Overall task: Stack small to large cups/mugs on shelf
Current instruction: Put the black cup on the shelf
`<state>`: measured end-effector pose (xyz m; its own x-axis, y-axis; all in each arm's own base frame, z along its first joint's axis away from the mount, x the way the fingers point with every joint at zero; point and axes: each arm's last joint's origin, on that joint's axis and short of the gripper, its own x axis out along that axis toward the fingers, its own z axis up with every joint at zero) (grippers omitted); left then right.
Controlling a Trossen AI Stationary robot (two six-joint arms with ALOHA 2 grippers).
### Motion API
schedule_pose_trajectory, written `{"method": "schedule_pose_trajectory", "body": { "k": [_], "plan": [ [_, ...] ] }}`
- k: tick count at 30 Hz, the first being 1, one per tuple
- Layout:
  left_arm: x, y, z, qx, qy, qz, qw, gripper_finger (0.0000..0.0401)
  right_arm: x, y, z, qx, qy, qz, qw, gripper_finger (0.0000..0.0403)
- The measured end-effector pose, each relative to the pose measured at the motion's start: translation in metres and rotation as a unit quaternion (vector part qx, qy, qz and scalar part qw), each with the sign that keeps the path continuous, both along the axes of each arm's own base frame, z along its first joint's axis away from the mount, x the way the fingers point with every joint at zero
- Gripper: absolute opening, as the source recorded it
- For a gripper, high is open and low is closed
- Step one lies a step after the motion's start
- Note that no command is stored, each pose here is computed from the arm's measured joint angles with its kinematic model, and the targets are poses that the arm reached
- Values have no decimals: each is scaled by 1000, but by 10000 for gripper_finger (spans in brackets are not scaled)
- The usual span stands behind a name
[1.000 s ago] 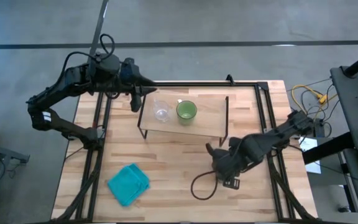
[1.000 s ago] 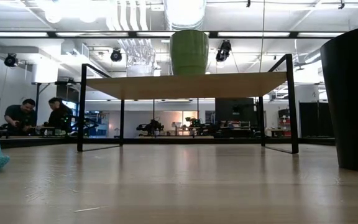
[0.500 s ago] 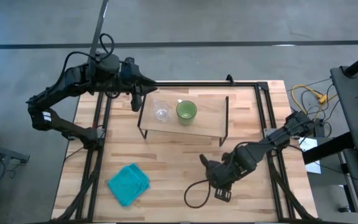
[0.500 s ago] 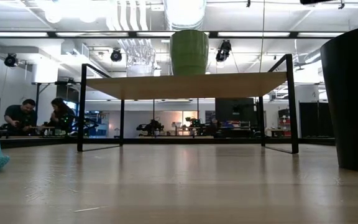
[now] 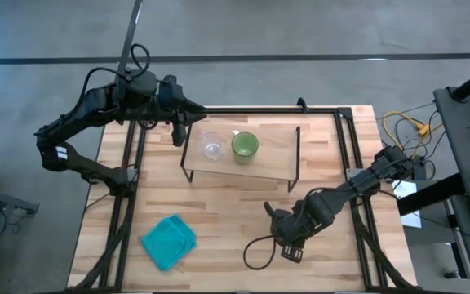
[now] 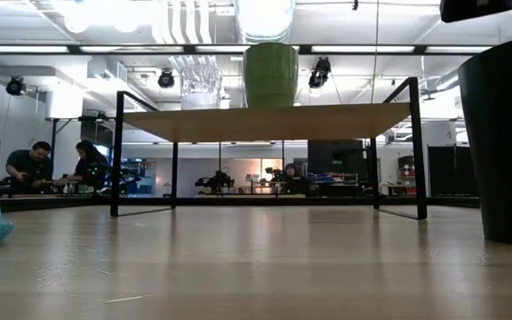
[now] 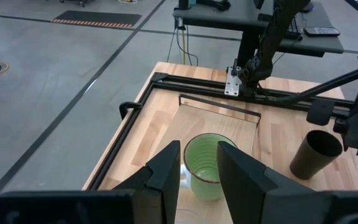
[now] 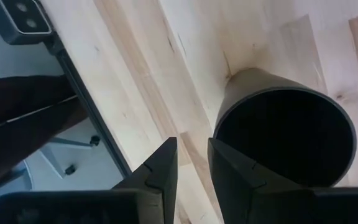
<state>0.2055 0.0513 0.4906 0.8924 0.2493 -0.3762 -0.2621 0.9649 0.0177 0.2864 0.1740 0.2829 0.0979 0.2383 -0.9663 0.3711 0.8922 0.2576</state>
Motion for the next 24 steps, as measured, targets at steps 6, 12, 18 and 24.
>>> {"method": "schedule_pose_trajectory", "body": {
  "k": [6,12,18,24],
  "plan": [
    [0,0,0,0,0,0,1000,91,-3,-3,-14,-18,18,-1,1000,84],
    [0,0,0,0,0,0,1000,91,-7,-5,-25,-33,34,0,999,84],
    [0,0,0,0,0,0,1000,91,-8,-6,-29,-37,32,26,998,81],
    [0,0,0,0,0,0,1000,91,-7,-6,-29,-40,28,41,998,29]
  ]
}}
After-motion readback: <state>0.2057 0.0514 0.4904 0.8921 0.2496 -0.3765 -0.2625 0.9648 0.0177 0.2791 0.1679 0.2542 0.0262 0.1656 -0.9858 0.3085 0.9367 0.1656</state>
